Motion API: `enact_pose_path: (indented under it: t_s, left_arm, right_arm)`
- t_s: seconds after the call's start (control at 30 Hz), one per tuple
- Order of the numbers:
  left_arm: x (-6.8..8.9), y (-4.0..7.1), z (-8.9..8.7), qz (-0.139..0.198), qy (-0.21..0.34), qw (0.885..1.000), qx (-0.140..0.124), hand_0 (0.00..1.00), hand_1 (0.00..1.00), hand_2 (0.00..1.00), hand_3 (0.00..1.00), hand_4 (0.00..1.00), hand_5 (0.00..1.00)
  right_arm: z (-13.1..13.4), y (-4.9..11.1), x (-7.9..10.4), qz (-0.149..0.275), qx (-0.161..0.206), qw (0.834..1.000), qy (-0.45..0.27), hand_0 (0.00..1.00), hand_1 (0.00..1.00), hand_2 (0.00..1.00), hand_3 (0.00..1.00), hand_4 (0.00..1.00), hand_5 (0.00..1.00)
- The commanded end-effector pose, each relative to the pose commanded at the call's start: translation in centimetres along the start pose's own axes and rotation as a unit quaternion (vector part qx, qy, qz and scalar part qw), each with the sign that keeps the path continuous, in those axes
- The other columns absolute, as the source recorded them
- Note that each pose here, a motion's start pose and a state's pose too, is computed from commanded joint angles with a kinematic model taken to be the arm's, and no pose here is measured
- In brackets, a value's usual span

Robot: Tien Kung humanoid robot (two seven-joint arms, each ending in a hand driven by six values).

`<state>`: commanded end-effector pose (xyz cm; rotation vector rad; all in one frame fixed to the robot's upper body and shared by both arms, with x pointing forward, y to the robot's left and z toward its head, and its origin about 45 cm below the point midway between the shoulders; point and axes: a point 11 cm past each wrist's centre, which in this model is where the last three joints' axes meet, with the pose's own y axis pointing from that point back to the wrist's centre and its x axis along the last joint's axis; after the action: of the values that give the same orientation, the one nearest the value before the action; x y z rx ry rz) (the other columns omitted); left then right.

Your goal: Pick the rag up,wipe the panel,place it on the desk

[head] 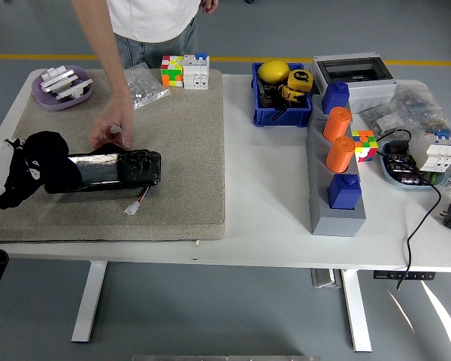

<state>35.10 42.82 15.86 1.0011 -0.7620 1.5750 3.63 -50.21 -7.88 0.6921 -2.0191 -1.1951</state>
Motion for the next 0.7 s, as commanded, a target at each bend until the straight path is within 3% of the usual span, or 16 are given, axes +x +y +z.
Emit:
enact_pose_path:
  t_s: [0.37, 0.7]
  left_arm:
    - [-1.1, 0.3, 2.3, -0.011, 0.002, 0.999, -0.033, 0.250, 0.238, 0.775, 0.488, 0.002, 0.002]
    - [-3.4, 0.5, 5.3, -0.042, -0.001, 0.997, -0.070, 0.251, 0.240, 0.763, 0.489, 0.002, 0.002]
  right_arm:
    - [0.0, 0.0, 0.2, 0.001, -0.001, 1.000, 0.001, 0.766, 0.648, 0.677, 0.584, 0.998, 0.490]
    - [-0.2, 0.0, 0.4, 0.002, 0.002, 1.000, 0.002, 0.766, 0.648, 0.677, 0.584, 0.998, 0.491]
